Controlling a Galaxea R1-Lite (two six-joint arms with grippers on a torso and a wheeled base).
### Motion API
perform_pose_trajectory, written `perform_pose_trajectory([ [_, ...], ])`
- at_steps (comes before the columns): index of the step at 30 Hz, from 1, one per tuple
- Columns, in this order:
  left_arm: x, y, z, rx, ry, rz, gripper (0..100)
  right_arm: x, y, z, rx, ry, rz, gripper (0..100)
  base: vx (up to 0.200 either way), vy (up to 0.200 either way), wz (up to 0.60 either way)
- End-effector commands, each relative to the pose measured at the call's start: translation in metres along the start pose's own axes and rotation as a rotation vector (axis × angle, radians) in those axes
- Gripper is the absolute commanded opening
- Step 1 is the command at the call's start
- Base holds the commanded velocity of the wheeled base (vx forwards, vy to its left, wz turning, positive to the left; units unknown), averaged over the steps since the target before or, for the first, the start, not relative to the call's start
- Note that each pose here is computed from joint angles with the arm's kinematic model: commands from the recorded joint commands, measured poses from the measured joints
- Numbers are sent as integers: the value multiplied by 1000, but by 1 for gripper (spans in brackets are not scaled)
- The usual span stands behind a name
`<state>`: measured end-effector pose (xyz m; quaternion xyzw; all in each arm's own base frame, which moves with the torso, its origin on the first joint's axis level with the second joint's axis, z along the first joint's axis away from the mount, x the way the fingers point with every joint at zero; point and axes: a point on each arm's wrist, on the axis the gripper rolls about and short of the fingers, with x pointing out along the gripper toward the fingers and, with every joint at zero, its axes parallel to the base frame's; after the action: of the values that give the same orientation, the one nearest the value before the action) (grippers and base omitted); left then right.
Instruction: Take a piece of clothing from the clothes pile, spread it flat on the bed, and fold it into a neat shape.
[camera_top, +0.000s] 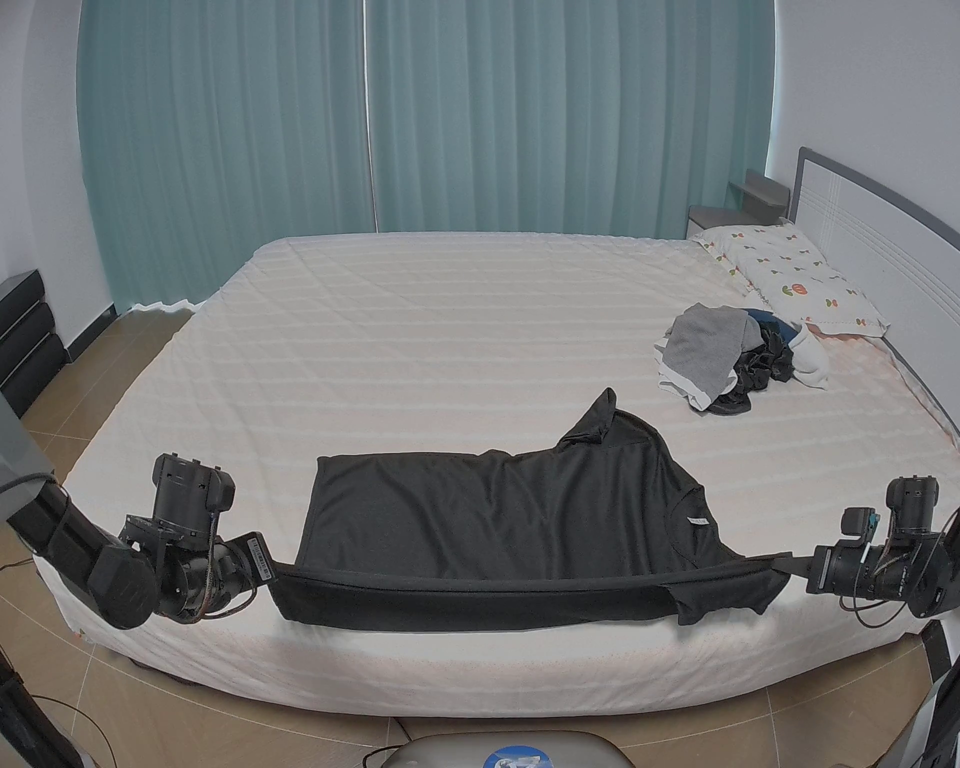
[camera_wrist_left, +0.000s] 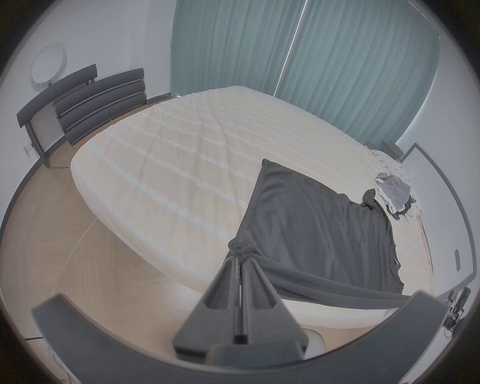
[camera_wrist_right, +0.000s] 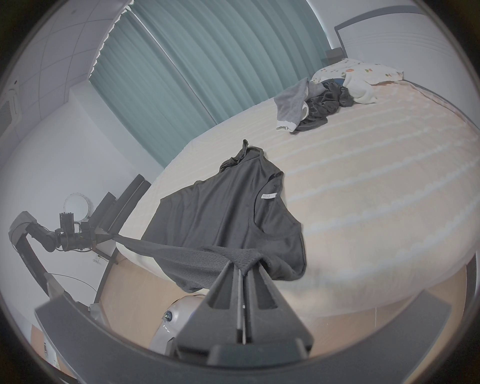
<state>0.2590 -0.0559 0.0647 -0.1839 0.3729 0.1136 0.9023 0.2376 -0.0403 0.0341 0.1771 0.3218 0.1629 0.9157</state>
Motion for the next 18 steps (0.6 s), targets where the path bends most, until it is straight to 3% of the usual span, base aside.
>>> perform_pose_trajectory([
  [1,18,-6,5,-7,22,19,0,24,-1,5,-13,22,14,0,0,0,0],
  [18,81,-23,5,-2,73,52,0,84,-16,19,-16,28,-23,0,0,0,0],
])
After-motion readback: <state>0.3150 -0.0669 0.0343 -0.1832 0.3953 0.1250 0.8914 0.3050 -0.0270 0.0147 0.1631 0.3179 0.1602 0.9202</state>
